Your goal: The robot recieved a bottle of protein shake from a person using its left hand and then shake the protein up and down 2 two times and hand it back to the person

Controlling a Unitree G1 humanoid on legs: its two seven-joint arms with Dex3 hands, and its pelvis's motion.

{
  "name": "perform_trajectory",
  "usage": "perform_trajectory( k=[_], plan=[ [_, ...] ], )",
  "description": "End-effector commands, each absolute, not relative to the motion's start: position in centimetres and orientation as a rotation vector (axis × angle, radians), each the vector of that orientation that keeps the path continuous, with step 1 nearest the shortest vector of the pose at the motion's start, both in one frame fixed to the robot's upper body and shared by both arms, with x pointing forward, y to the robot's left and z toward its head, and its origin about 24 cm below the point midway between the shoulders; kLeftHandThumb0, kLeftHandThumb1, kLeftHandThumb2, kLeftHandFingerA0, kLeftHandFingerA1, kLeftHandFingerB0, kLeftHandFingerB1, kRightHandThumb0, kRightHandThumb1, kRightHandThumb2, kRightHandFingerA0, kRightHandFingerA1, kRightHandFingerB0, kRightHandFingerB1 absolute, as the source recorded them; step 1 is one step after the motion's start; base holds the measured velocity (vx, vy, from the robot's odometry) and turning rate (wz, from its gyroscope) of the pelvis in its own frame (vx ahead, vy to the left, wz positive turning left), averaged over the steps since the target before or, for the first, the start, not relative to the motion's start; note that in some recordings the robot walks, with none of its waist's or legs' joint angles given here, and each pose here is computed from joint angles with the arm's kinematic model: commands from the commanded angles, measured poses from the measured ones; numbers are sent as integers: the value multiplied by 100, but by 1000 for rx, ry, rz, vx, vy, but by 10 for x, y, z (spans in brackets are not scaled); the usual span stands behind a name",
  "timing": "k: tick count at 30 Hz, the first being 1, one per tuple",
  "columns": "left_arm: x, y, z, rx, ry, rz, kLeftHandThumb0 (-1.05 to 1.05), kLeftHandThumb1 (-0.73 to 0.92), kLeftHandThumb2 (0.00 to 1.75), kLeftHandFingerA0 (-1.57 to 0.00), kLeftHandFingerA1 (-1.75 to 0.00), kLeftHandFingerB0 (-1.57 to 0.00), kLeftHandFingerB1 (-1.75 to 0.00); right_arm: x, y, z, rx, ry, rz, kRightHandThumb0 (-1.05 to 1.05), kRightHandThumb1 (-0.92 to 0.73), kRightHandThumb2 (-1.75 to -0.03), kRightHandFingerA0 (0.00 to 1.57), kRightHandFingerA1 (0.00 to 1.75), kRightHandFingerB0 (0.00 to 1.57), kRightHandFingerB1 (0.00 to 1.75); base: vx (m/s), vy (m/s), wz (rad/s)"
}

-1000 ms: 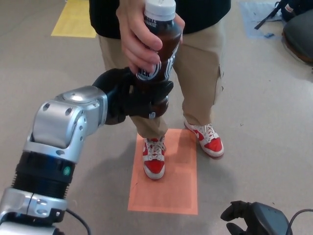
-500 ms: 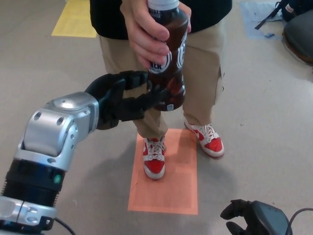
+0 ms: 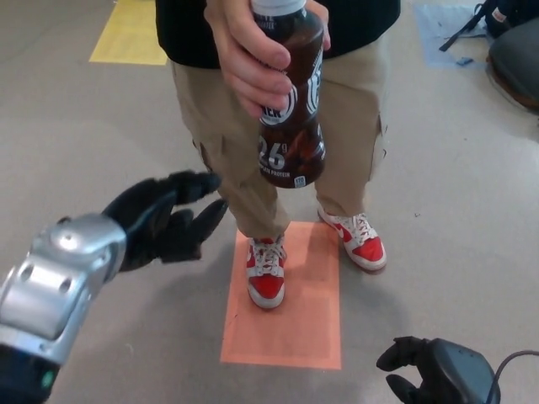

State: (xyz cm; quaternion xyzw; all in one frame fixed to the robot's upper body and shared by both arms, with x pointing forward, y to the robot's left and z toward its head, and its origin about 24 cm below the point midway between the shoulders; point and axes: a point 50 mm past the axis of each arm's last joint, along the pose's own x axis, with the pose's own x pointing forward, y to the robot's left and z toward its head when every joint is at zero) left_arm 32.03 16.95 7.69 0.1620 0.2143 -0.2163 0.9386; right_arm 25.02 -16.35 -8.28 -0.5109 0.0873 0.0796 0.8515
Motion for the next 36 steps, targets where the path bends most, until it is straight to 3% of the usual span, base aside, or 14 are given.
perform_trajectory(
  k=[1, 2, 7, 14, 25, 26, 27, 36],
  plan=[
    [298, 206, 49, 666, 236, -345, -34, 55, 112, 0, -46, 0, -46, 264, -167, -72, -1090, 154, 150, -40, -68, -78, 100, 83, 86, 52, 0, 0, 0],
    [288, 216, 33, 710, 237, -294, -73, 76, 99, -24, -45, -10, -38, 265, -166, -72, -1085, 155, 148, -41, -69, -80, 100, 85, 86, 53, 0, 0, 0],
    [279, 233, 8, 832, 249, -222, -66, 62, 86, -31, -47, -12, -38, 273, -168, -66, -1077, 147, 129, -41, -70, -76, 99, 91, 85, 52, 0, 0, 0],
    [271, 247, -25, 1008, 252, -175, -47, 50, 71, -35, -46, -11, -36, 286, -176, -54, -1095, 135, 91, -40, -71, -78, 100, 81, 86, 51, 0, 0, 0],
    [269, 247, -41, 981, 304, -150, -42, 47, 68, -28, -43, -7, -26, 290, -179, -50, -1095, 128, 83, -41, -70, -77, 101, 85, 86, 52, 0, 0, 0],
    [269, 247, -42, 983, 303, -153, -36, 56, 60, -31, -37, -8, -21, 290, -179, -50, -1093, 129, 84, -40, -70, -78, 100, 86, 85, 51, 0, 0, 0],
    [269, 246, -42, 985, 300, -152, -36, 56, 60, -31, -37, -8, -20, 290, -178, -50, -1091, 132, 81, -40, -69, -78, 100, 86, 85, 51, 0, 0, 0],
    [278, 242, -40, 926, 283, -112, -33, 56, 57, -32, -35, -3, -24, 297, -180, -43, -1085, 116, 58, -39, -68, -78, 99, 83, 86, 52, 0, 0, 0]
  ],
)
